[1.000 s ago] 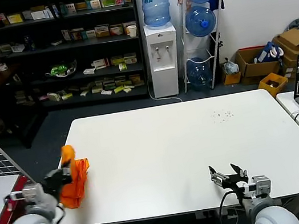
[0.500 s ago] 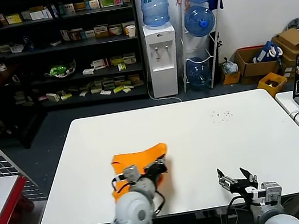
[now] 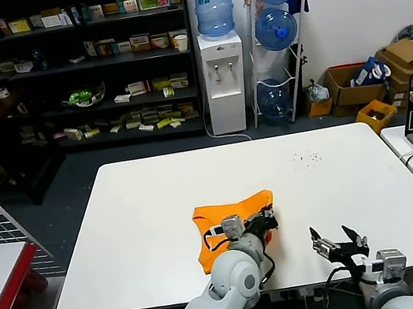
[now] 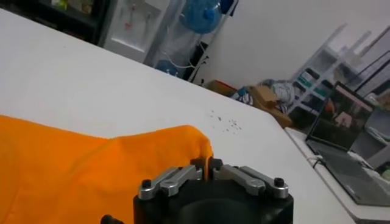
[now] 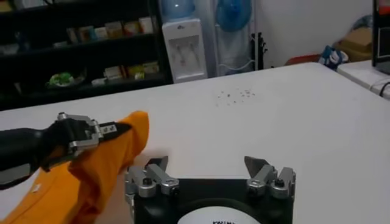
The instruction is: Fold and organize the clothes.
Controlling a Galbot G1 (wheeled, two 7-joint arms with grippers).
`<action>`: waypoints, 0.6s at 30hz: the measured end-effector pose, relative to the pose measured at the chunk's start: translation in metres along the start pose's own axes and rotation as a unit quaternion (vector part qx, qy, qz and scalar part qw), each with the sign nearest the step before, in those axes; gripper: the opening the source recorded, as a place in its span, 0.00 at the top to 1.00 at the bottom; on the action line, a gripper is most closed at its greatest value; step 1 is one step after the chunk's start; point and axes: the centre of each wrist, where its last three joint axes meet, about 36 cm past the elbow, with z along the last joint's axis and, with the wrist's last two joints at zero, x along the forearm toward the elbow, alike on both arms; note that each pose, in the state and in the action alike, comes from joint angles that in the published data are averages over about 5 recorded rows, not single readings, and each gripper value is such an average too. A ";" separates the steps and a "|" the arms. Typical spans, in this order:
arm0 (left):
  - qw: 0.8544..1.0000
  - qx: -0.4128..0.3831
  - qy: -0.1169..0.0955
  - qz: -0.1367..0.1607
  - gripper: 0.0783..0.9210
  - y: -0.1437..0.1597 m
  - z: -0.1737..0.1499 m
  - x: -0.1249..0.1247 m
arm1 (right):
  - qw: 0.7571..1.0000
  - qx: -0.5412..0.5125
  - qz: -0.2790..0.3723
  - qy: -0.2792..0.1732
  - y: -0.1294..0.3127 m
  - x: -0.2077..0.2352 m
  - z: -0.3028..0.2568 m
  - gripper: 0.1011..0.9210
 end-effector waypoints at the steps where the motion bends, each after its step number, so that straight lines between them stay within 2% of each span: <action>1: 1.000 -0.002 -0.002 0.003 0.84 -0.001 0.001 0.000 | 1.000 0.004 -0.002 -0.006 -0.003 0.003 -0.002 0.12; 5: 1.000 -0.011 -0.015 0.015 0.69 0.000 0.008 0.008 | 0.999 0.028 -0.018 -0.036 -0.015 0.016 -0.009 0.12; 9: 0.999 -0.023 -0.040 0.025 0.56 0.015 0.024 0.032 | 0.996 0.050 -0.040 -0.067 -0.025 0.023 -0.013 0.12; 13: 0.996 -0.035 -0.076 0.019 0.43 0.047 0.044 0.066 | 0.992 0.067 -0.058 -0.093 -0.032 0.021 -0.009 0.12; 18: 0.990 -0.051 -0.133 -0.006 0.25 0.094 0.069 0.113 | 0.988 0.084 -0.067 -0.112 -0.041 0.007 0.008 0.12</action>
